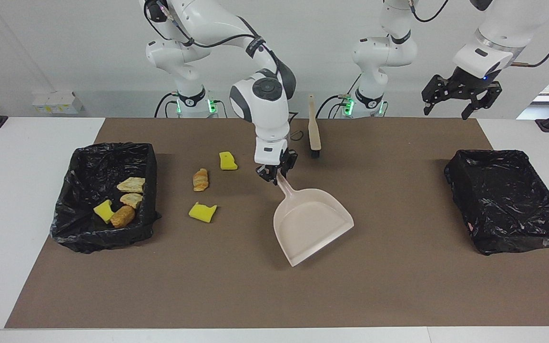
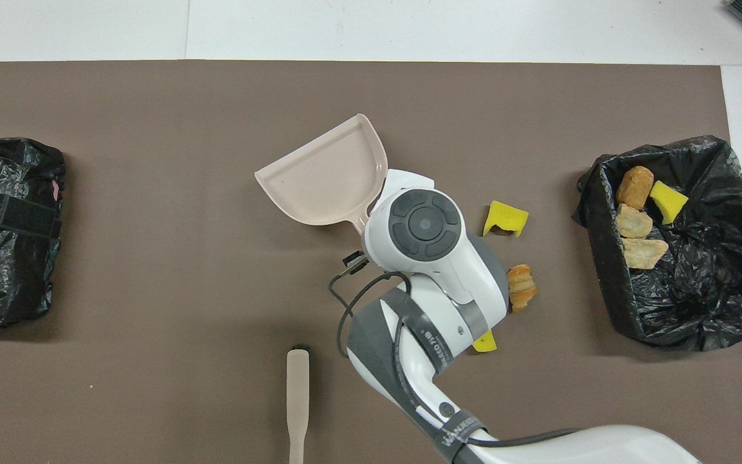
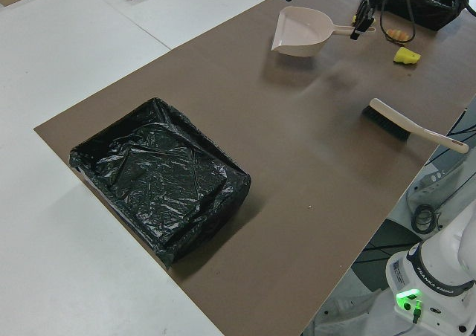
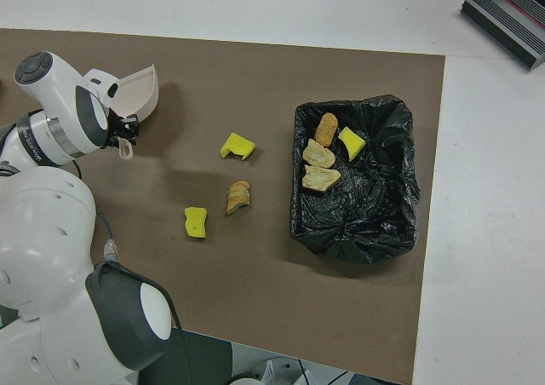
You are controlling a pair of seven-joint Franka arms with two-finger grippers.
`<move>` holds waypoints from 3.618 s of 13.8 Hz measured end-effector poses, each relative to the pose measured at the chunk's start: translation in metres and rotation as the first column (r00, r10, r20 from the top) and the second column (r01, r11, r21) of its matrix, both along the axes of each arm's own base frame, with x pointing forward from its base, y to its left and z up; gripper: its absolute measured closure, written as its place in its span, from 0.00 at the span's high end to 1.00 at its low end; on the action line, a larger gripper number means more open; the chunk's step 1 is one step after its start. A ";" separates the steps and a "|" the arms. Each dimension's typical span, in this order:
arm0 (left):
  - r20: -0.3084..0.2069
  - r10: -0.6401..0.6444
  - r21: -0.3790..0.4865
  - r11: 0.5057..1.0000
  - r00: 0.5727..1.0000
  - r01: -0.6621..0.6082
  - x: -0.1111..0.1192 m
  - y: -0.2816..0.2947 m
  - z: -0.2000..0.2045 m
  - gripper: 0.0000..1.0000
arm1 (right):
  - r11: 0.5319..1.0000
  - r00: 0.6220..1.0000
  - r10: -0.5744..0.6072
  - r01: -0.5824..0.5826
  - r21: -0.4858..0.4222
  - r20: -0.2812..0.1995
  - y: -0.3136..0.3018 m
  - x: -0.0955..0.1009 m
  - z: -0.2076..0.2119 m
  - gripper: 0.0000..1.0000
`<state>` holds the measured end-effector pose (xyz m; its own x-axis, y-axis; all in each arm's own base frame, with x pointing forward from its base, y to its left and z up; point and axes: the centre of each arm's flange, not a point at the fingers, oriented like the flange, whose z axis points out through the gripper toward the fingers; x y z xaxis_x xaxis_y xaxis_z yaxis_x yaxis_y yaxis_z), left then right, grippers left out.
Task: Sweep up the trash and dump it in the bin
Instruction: 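Bring the dustpan back and set it on the table with the right gripper, then release the dustpan with the right gripper while the left gripper reaches the dustpan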
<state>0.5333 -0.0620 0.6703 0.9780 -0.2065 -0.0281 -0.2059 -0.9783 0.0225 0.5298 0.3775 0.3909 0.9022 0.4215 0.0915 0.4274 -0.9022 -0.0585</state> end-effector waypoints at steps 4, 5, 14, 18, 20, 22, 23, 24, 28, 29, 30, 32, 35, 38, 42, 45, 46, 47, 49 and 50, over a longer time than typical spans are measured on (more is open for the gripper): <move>0.000 0.000 0.000 1.000 1.000 0.000 0.000 0.000 0.000 1.00 | 0.972 0.972 -0.234 0.234 0.001 0.008 0.050 -0.022 -0.017 0.32; 0.000 0.000 0.000 1.000 1.000 0.000 0.000 0.000 0.000 1.00 | 0.959 0.959 -0.283 0.283 -0.003 0.015 0.062 -0.026 -0.022 0.32; 0.000 0.000 0.000 1.000 1.000 0.000 0.000 0.000 0.000 1.00 | 0.898 0.896 -0.441 0.440 0.020 0.048 0.113 -0.026 -0.049 0.60; 0.000 0.000 0.000 1.000 1.000 0.000 0.000 0.000 0.000 1.00 | 0.890 0.888 -0.455 0.455 0.020 0.072 0.097 -0.017 -0.003 1.00; 0.000 0.000 0.000 1.000 1.000 0.000 0.000 0.000 0.000 1.00 | 0.895 0.891 -0.445 0.446 0.014 0.089 0.073 -0.005 0.025 1.00; 0.000 0.000 0.000 1.000 1.000 0.000 0.000 0.000 0.000 1.00 | 0.903 0.899 -0.426 0.430 -0.011 0.102 0.036 0.013 0.050 1.00; 0.000 0.000 0.000 1.000 1.000 0.000 0.000 0.000 0.000 1.00 | 0.905 0.902 -0.419 0.424 -0.029 0.105 0.015 0.022 0.061 1.00; 0.000 0.000 0.000 1.000 1.000 0.000 0.000 0.000 0.000 1.00 | 0.910 0.908 -0.405 0.411 -0.046 0.108 -0.007 0.031 0.073 1.00; 0.000 -0.001 0.000 1.000 1.000 0.001 0.000 -0.001 0.000 1.00 | 0.931 0.932 -0.351 0.358 -0.071 0.094 -0.094 0.061 0.108 1.00; 0.001 -0.006 0.000 1.000 1.000 0.006 -0.001 -0.003 0.000 1.00 | 0.926 0.928 -0.362 0.369 -0.076 0.089 -0.113 0.066 0.115 1.00; 0.005 -0.013 -0.004 1.000 1.000 0.013 -0.001 -0.008 0.001 1.00 | 0.918 0.920 -0.381 0.388 -0.081 0.087 -0.131 0.070 0.121 1.00; 0.046 -0.040 -0.018 0.999 0.998 0.041 0.002 -0.034 -0.002 1.00 | 0.907 0.911 -0.403 0.410 -0.093 0.085 -0.166 0.076 0.132 1.00; 0.096 -0.003 -0.038 0.999 0.995 0.007 0.005 -0.111 -0.044 1.00 | 0.926 0.935 -0.348 0.354 -0.131 0.068 -0.220 0.081 0.144 1.00; 0.096 -0.010 -0.045 0.999 0.995 0.014 0.002 -0.159 -0.112 1.00 | 0.939 0.947 -0.320 0.321 -0.122 0.028 -0.266 0.080 0.158 1.00; 0.075 -0.031 -0.037 0.999 0.997 0.034 -0.015 -0.185 -0.190 1.00 | 0.945 0.950 -0.311 0.310 -0.105 0.006 -0.292 0.069 0.180 1.00; 0.056 0.007 -0.034 0.999 0.998 -0.005 -0.037 -0.213 -0.244 1.00 | 0.945 0.951 -0.309 0.308 -0.111 0.002 -0.292 0.060 0.191 1.00; 0.059 0.018 -0.037 0.999 0.998 -0.016 -0.042 -0.221 -0.257 1.00 | 0.945 0.951 -0.311 0.308 -0.111 -0.005 -0.293 0.058 0.192 1.00; 0.065 0.022 -0.042 0.999 0.998 -0.019 -0.044 -0.230 -0.267 1.00 | 0.945 0.950 -0.312 0.309 -0.106 -0.016 -0.292 0.056 0.193 1.00; 0.092 0.018 -0.063 0.998 0.996 -0.012 -0.044 -0.247 -0.285 1.00 | 0.946 0.950 -0.312 0.309 -0.101 -0.023 -0.291 0.055 0.192 1.00; 0.110 0.019 -0.076 0.997 0.994 -0.010 -0.041 -0.252 -0.293 1.00 | 0.946 0.950 -0.312 0.308 -0.101 -0.026 -0.291 0.054 0.191 1.00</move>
